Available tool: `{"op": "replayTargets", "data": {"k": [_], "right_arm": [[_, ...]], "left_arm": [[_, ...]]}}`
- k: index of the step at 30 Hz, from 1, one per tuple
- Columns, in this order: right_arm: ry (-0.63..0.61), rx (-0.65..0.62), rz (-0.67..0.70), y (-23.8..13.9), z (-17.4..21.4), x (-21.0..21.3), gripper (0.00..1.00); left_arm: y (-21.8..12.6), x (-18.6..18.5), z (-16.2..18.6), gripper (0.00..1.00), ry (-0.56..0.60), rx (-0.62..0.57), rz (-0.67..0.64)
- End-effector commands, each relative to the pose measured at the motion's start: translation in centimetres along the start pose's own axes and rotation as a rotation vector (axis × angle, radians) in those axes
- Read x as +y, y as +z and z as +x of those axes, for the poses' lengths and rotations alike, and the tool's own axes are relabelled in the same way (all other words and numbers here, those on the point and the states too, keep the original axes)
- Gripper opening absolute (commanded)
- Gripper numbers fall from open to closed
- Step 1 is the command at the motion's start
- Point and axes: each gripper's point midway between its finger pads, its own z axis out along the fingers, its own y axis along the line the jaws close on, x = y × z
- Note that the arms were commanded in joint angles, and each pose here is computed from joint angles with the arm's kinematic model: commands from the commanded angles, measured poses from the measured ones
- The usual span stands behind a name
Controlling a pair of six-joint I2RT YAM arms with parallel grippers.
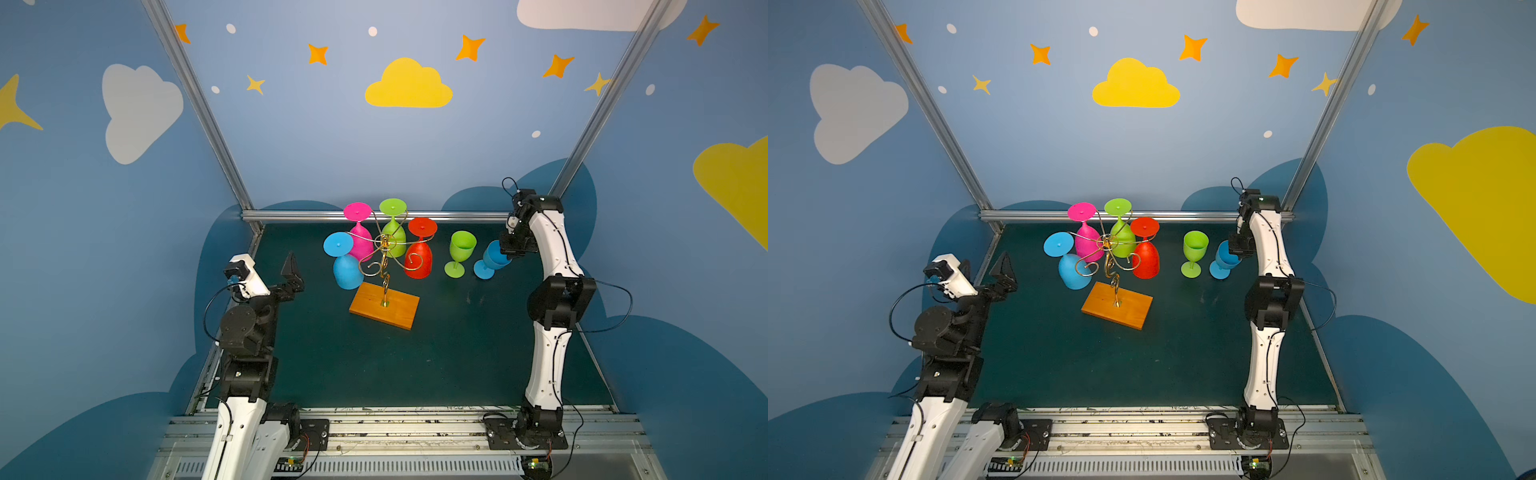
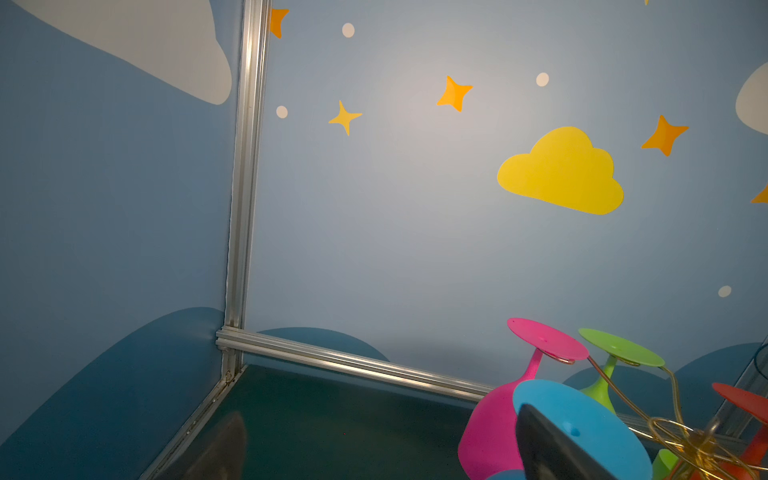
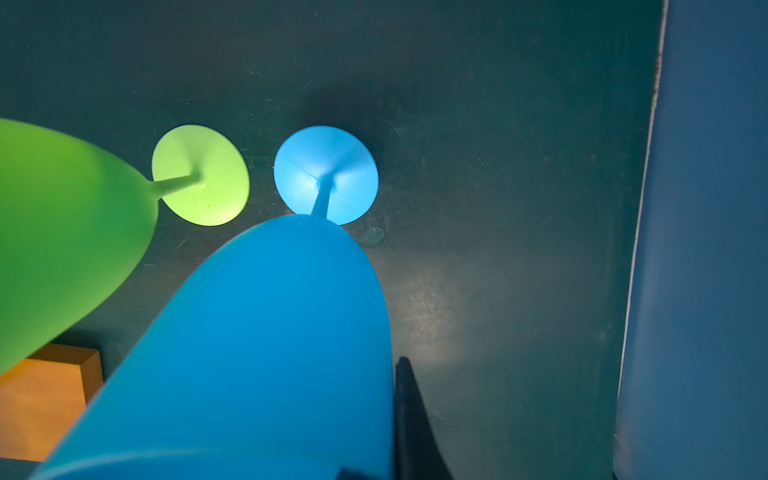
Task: Take the wine glass off the wine glass rack
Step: 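Stand the blue glass upright beside the green glass with the right gripper, then open the right gripper and lift it off the blue glass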
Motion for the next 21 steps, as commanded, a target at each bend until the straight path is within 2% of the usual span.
{"op": "replayTargets", "data": {"k": [1, 10, 16, 21], "right_arm": [[-0.002, -0.029, -0.042, -1.2, -0.4, 0.5, 0.02], [-0.009, -0.114, -0.109, -3.7, -1.4, 1.5, 0.32], [0.029, -0.205, -0.126, -7.7, -1.4, 1.0, 0.38], [0.104, -0.314, -0.173, -13.6, 0.7, 0.9, 0.37]], "left_arm": [[0.0, 0.3, 0.2, 0.99, 0.004, 0.005, -0.009], [0.0, 0.5, 0.3, 0.99, 0.009, 0.008, -0.017], [0.0, 0.6, 0.4, 0.99, 0.011, 0.015, -0.023], [0.3, -0.3, 0.9, 0.99, -0.002, 0.05, 0.026]]}}
